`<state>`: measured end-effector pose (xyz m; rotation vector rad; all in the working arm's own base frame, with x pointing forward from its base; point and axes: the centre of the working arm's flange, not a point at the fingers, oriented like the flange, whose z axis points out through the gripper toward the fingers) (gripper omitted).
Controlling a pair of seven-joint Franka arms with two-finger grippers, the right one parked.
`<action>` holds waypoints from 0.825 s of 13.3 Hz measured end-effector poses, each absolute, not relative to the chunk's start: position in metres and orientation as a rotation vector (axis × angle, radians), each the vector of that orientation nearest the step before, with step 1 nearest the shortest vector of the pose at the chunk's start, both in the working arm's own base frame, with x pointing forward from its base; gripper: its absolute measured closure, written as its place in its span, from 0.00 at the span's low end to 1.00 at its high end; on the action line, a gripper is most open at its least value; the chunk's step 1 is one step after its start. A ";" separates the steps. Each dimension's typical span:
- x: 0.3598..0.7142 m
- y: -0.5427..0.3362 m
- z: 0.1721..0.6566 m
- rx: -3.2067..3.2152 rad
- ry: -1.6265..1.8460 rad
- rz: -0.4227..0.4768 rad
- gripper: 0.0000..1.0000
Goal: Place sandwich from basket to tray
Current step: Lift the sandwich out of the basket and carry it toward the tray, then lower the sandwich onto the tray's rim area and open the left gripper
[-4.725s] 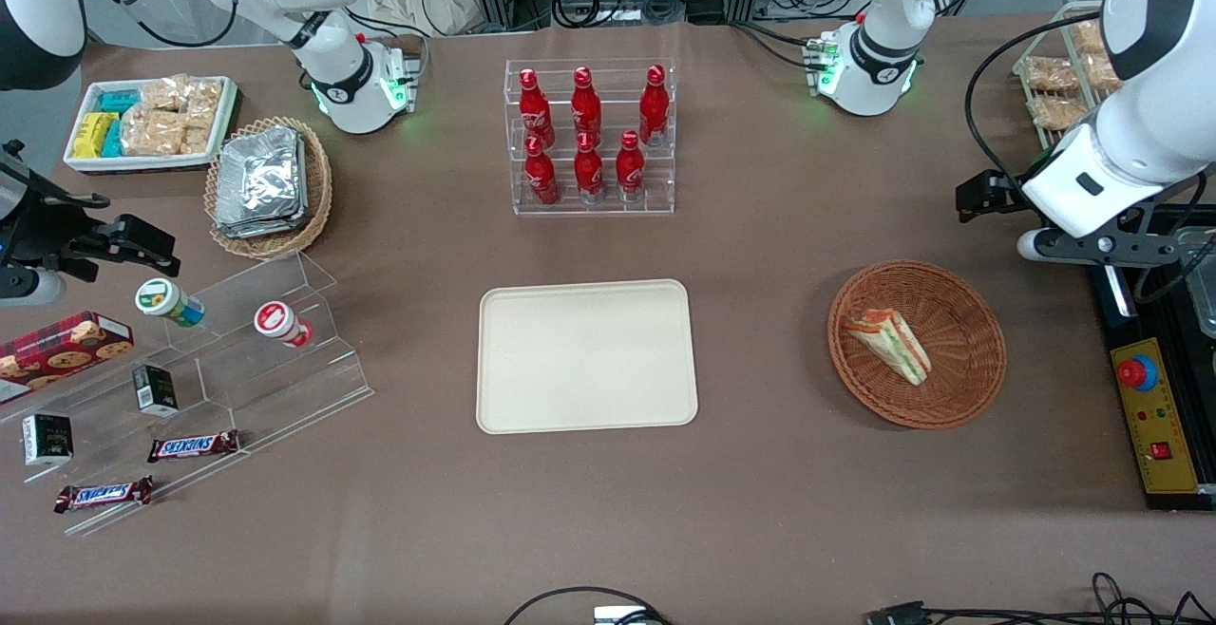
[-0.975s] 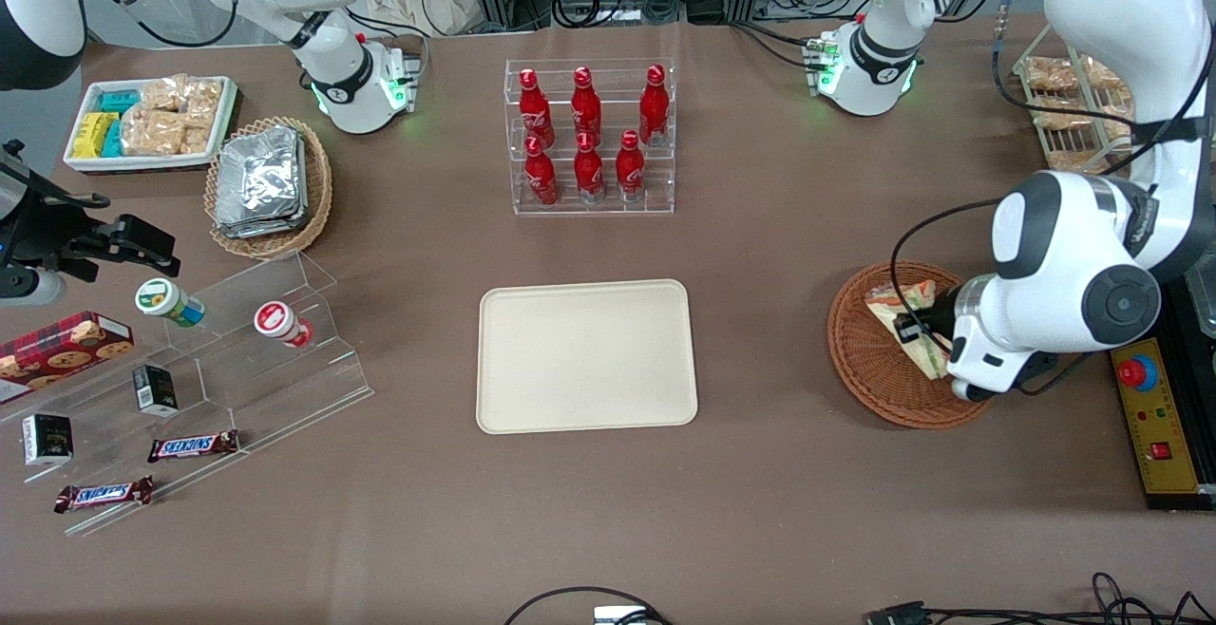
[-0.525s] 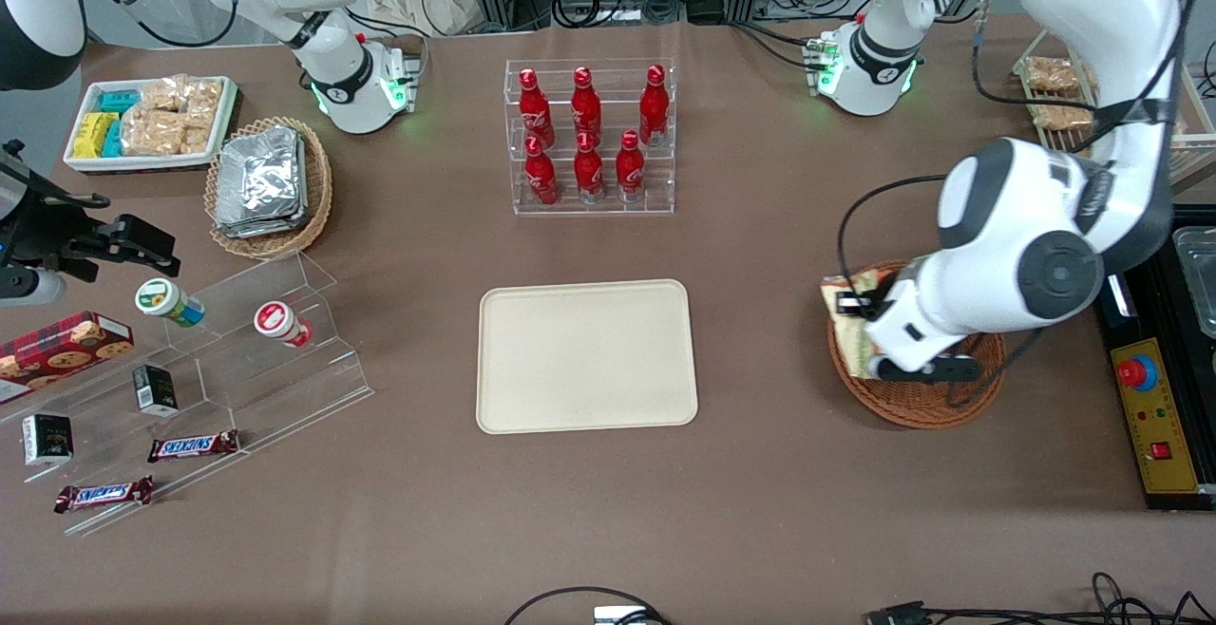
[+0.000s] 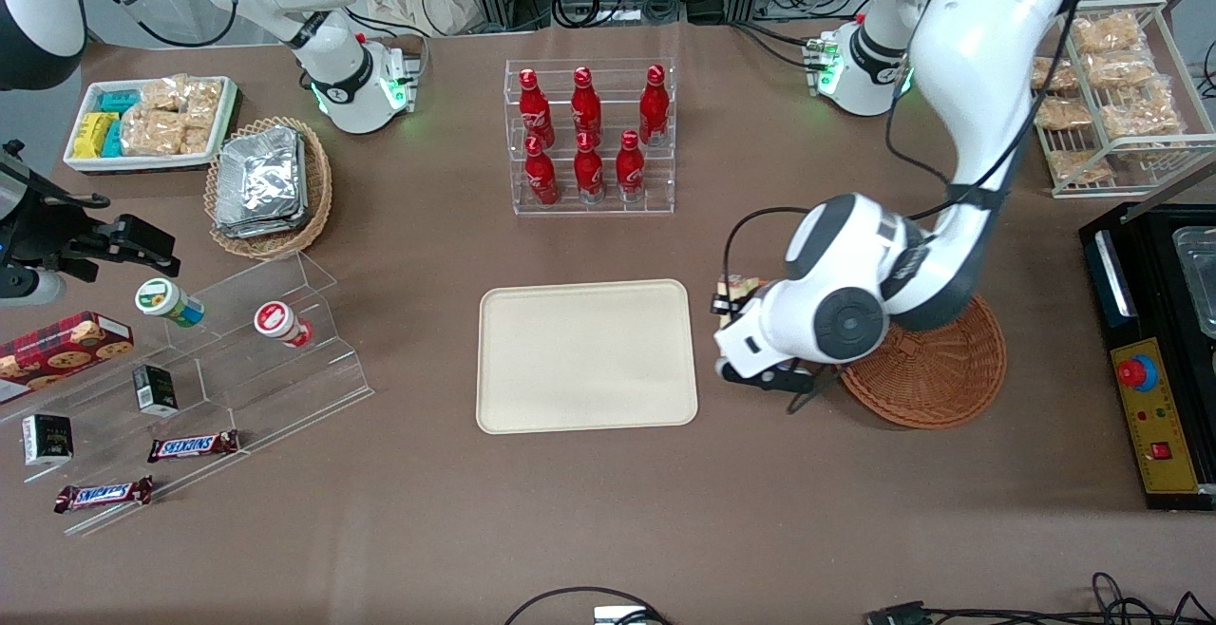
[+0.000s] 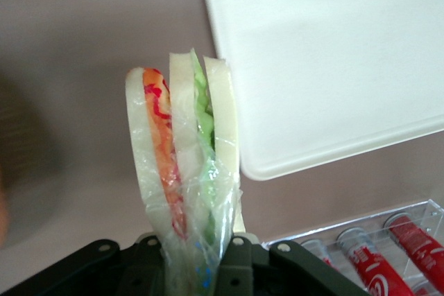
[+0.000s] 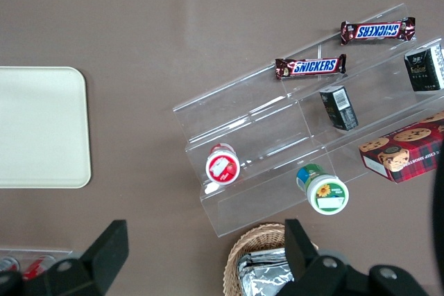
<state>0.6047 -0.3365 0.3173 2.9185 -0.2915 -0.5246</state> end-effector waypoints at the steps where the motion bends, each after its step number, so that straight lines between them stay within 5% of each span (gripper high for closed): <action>1: 0.603 -0.350 0.304 2.909 -0.305 -0.509 0.80; 7: 0.596 -0.386 0.220 2.868 -0.312 -0.490 0.80; 11: 0.597 -0.389 0.210 2.861 -0.307 -0.479 0.80</action>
